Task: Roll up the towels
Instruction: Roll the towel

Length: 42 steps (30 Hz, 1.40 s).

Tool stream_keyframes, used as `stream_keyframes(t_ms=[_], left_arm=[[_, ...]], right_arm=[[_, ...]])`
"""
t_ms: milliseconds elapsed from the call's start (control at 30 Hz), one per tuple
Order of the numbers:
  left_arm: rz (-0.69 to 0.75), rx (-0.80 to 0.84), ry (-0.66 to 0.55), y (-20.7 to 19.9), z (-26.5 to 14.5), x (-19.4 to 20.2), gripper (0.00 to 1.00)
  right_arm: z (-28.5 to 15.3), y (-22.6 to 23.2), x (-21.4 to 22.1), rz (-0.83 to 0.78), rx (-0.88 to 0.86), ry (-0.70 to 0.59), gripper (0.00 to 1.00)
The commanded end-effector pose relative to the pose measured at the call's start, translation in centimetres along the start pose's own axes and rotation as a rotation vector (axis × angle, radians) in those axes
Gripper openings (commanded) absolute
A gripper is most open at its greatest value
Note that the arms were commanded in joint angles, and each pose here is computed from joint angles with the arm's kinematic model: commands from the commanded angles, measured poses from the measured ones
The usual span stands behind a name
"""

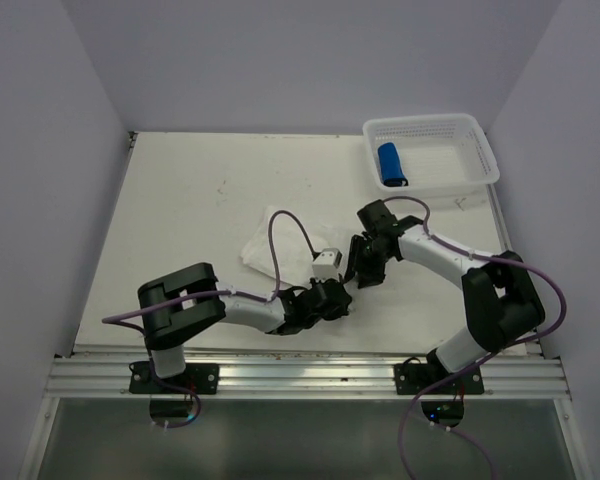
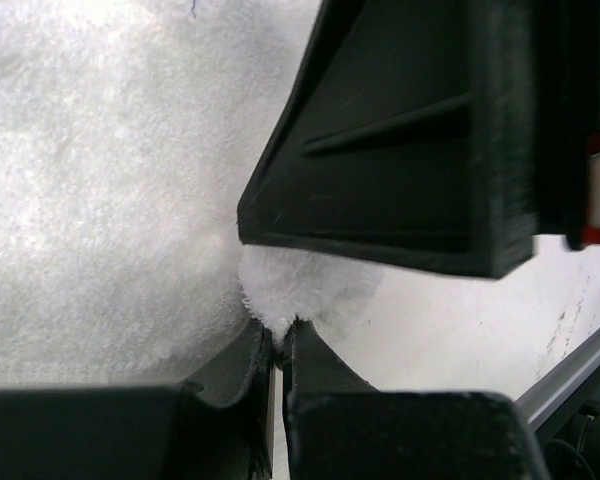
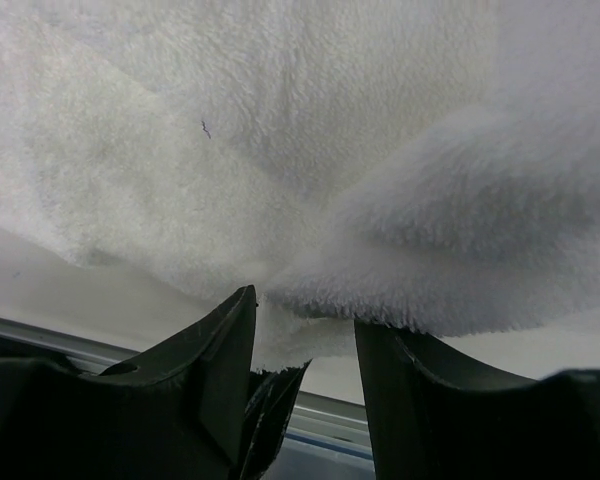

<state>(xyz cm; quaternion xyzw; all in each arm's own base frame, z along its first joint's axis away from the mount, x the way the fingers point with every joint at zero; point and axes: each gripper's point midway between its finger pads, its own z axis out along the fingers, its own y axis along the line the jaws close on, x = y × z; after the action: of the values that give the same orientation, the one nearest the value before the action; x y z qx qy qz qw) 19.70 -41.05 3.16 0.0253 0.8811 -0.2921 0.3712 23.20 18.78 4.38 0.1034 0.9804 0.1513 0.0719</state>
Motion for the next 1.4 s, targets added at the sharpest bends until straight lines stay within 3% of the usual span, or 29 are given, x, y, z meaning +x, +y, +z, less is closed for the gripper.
stream_keyframes(t_ms=[0,333,833,1367], left_arm=[[-0.058,-0.038,0.004,1.8,-0.4,0.4,0.0],[-0.091,-0.078,0.061,4.7,-1.3,2.9,0.0],[-0.106,-0.101,0.064,6.3,-2.0,3.1,0.0],[-0.089,-0.126,0.078,7.5,-2.3,3.7,0.0]], right_arm=[[-1.2,0.6,-2.0,-0.005,-0.015,-0.037,0.48],[-2.2,-0.3,-5.0,0.003,0.029,-0.079,0.5],[-2.3,-1.5,-8.8,0.011,0.091,-0.124,0.5],[0.5,-3.0,-9.7,0.008,0.153,-0.092,0.3]])
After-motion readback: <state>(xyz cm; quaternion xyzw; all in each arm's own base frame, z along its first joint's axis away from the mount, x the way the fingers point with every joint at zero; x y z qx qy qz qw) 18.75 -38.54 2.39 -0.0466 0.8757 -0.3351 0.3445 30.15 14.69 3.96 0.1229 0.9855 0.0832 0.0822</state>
